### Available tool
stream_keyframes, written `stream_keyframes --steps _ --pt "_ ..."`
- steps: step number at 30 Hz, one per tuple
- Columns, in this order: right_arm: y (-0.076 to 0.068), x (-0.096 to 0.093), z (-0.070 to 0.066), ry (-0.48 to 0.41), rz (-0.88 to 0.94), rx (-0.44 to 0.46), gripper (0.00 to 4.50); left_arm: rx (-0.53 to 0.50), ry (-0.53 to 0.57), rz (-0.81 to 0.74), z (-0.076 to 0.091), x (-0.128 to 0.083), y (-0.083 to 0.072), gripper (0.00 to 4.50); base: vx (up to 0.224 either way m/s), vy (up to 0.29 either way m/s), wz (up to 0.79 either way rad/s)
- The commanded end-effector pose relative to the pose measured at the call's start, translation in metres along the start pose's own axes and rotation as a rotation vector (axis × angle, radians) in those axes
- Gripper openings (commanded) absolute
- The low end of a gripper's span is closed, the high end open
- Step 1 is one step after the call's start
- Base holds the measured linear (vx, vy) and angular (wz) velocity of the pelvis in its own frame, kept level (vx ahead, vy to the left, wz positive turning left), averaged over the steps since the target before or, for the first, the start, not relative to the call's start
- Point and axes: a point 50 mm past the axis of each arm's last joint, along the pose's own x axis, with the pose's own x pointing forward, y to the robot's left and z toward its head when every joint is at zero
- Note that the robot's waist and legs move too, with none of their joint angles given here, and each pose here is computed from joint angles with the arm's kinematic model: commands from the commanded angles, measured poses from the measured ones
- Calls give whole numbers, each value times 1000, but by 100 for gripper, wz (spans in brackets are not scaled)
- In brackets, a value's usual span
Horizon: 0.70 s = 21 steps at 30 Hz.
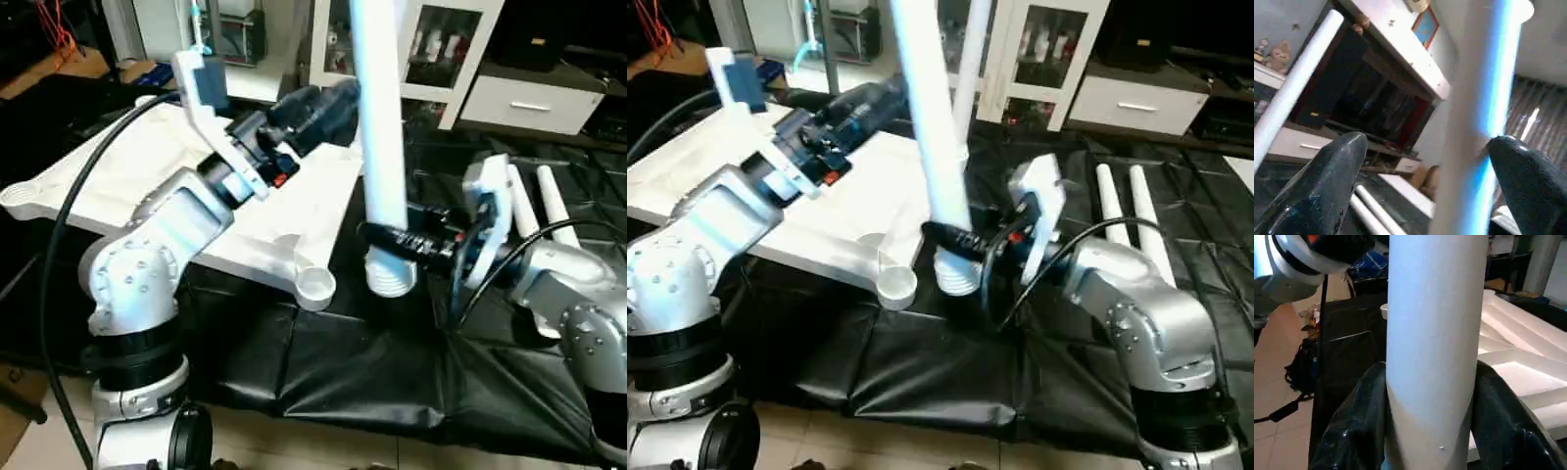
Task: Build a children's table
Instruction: Pick table leg
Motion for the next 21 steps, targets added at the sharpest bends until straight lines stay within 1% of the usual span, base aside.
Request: stream_keyframes --steps 1,4,7,9,13,14,15,17,20,21 --pt "6 2 7 -6 32 -40 188 8 21 -53 0 6 -8 450 0 0 0" --pt "4 1 8 -12 18 -41 187 -27 24 -85 -2 5 -11 450 0 0 0" --pt "4 1 8 -9 19 -44 187 -26 50 -95 -6 4 -13 450 0 0 0" --pt "4 1 7 -1 19 -44 187 -30 53 -110 -6 4 -14 450 0 0 0" --pt "7 1 3 35 38 -59 187 13 75 -84 -8 5 -12 450 0 0 0" --pt "9 1 1 55 48 -73 187 36 79 -38 -8 6 -7 450 0 0 0" --pt "9 1 1 56 48 -74 187 37 78 -32 -8 6 -6 450 0 0 0" --pt "9 1 1 60 45 -79 187 40 67 -6 -6 7 -3 423 0 0 0" --pt "8 0 0 67 39 -82 187 29 54 14 -4 5 0 410 0 0 0" --pt "8 0 0 69 38 -84 187 28 55 17 -3 5 1 396 0 0 0"
